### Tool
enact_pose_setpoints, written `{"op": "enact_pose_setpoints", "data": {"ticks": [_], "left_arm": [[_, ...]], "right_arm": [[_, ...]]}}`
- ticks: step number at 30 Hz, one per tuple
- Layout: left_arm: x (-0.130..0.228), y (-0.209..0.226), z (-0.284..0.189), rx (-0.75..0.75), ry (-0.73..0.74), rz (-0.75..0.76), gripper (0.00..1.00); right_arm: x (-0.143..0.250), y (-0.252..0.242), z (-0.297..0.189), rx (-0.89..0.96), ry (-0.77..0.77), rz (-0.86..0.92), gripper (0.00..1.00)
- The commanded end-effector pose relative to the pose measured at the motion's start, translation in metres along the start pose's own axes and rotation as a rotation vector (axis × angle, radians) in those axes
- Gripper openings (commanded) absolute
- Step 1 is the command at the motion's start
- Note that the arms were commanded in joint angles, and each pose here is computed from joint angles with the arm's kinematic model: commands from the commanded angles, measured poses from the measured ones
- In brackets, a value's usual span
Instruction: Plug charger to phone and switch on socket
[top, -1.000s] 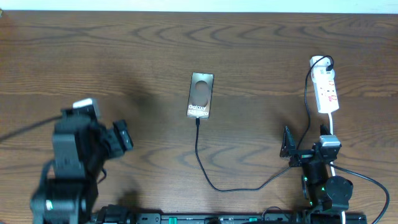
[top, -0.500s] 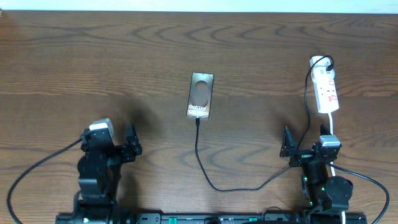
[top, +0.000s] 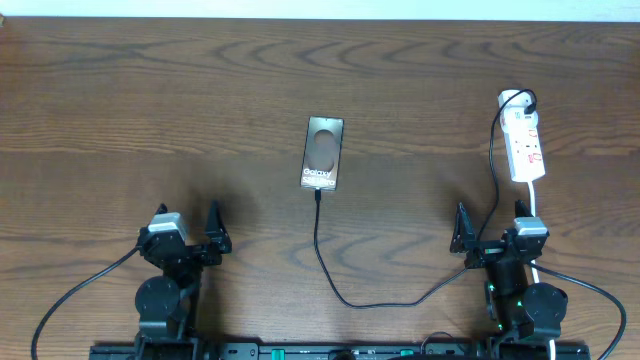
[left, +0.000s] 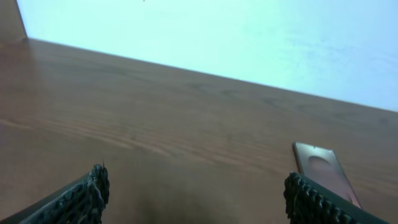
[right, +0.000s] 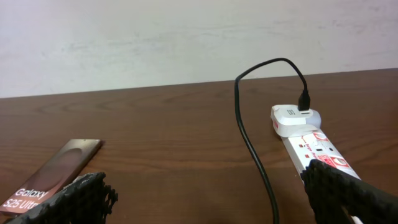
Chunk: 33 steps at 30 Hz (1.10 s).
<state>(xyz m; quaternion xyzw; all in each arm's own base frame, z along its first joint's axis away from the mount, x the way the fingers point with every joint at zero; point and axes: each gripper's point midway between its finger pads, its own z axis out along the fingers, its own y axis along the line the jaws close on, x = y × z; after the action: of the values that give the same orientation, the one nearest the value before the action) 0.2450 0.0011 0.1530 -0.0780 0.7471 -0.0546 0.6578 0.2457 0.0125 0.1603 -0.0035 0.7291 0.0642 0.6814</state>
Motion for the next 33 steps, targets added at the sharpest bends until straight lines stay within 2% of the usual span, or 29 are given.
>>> {"op": "enact_pose_setpoints", "data": {"ticks": [1, 7, 13, 33], "left_arm": [[-0.008, -0.001, -0.002, 0.008, -0.046, 0.042, 0.89], [-0.002, 0.001, 0.0, 0.003, -0.047, 0.06, 0.89], [0.015, 0.004, 0.001, -0.007, 0.021, 0.075, 0.89], [0.018, 0.004, 0.001, -0.006, 0.033, 0.111, 0.89]], "right_arm": [[0.001, 0.002, 0.0, -0.01, 0.0, 0.009, 0.99], [0.001, 0.002, 0.0, -0.01, 0.0, 0.009, 0.99], [0.001, 0.002, 0.0, -0.01, 0.0, 0.009, 0.99], [0.001, 0.002, 0.0, -0.01, 0.0, 0.009, 0.99]]}}
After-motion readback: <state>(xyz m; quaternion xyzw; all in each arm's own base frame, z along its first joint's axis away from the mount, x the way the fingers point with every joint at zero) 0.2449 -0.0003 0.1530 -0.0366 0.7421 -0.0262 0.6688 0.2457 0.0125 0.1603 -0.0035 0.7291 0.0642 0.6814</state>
